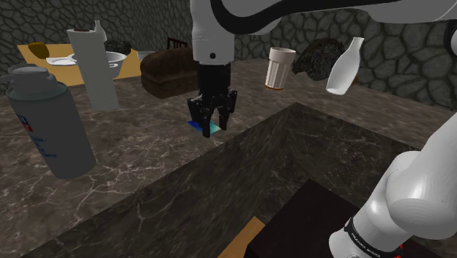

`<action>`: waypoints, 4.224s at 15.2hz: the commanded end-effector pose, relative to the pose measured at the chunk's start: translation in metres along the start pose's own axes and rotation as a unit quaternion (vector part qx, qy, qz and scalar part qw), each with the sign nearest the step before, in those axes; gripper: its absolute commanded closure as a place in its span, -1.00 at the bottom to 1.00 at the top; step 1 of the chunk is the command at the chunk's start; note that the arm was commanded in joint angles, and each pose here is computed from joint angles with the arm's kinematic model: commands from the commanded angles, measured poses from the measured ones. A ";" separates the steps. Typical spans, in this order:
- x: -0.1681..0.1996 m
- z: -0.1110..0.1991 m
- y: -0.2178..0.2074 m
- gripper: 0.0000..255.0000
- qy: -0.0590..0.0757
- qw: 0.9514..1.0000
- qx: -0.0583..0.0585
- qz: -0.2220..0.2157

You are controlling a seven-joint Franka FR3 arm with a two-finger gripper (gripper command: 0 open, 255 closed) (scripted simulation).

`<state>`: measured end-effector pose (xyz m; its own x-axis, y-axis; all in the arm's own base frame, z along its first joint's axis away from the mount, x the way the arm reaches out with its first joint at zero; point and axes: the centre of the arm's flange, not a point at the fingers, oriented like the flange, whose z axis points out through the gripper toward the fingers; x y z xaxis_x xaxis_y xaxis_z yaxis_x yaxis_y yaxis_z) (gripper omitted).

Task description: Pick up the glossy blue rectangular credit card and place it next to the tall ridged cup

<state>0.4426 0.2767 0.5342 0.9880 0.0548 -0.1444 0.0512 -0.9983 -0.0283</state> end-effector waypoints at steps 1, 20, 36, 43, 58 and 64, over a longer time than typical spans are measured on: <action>-0.002 -0.010 -0.001 1.00 0.000 1.000 0.000 0.000; -0.016 -0.109 -0.003 1.00 0.000 1.000 0.000 0.000; -0.028 -0.193 -0.006 1.00 0.000 1.000 0.000 0.000; -0.032 -0.220 0.007 1.00 0.000 1.000 0.000 0.000; -0.026 -0.228 0.204 1.00 0.000 1.000 0.000 0.000; -0.024 -0.231 0.283 1.00 0.000 1.000 0.000 0.000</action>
<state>0.4624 -0.0001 0.7566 0.9880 0.0531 -0.1448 0.0495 -0.9984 -0.0284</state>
